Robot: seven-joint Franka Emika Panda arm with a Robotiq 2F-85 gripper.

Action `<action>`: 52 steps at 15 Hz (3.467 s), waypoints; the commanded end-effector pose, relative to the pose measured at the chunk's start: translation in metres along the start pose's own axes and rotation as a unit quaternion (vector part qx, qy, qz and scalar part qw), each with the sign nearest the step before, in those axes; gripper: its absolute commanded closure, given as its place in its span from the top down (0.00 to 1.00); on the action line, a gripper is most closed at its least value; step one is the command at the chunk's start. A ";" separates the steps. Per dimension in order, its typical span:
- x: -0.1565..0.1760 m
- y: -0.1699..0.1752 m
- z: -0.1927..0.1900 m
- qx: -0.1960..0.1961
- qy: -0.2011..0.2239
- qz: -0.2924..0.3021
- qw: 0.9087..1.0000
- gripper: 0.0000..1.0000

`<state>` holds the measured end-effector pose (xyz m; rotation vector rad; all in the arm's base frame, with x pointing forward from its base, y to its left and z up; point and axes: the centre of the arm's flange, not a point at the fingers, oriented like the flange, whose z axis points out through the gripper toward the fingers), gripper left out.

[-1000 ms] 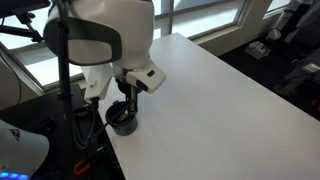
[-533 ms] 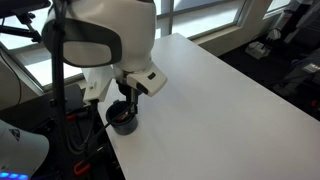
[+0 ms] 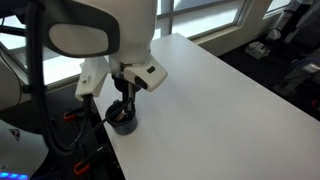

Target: Put the sharpie on the table

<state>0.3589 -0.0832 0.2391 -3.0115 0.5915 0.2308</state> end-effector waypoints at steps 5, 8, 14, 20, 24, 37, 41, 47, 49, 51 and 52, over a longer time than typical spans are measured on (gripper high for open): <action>-0.030 0.025 -0.082 -0.036 0.006 0.009 0.999 0.05; -0.032 0.040 -0.111 -0.044 0.008 0.015 0.999 0.05; -0.031 0.076 -0.147 -0.059 0.020 0.044 0.997 0.05; -0.005 0.101 -0.100 -0.111 0.004 0.045 0.993 0.05; 0.014 0.096 -0.064 -0.154 0.018 0.029 0.987 0.05; 0.046 0.066 0.008 -0.214 0.070 -0.025 0.974 0.05; 0.053 0.060 0.021 -0.210 0.077 -0.029 0.974 0.44; 0.051 0.057 0.026 -0.200 0.067 -0.039 0.977 0.58; 0.053 0.056 0.028 -0.200 0.066 -0.039 0.977 0.59; 0.053 0.056 0.027 -0.200 0.067 -0.039 0.977 0.59; 0.053 0.056 0.027 -0.200 0.067 -0.039 0.977 0.59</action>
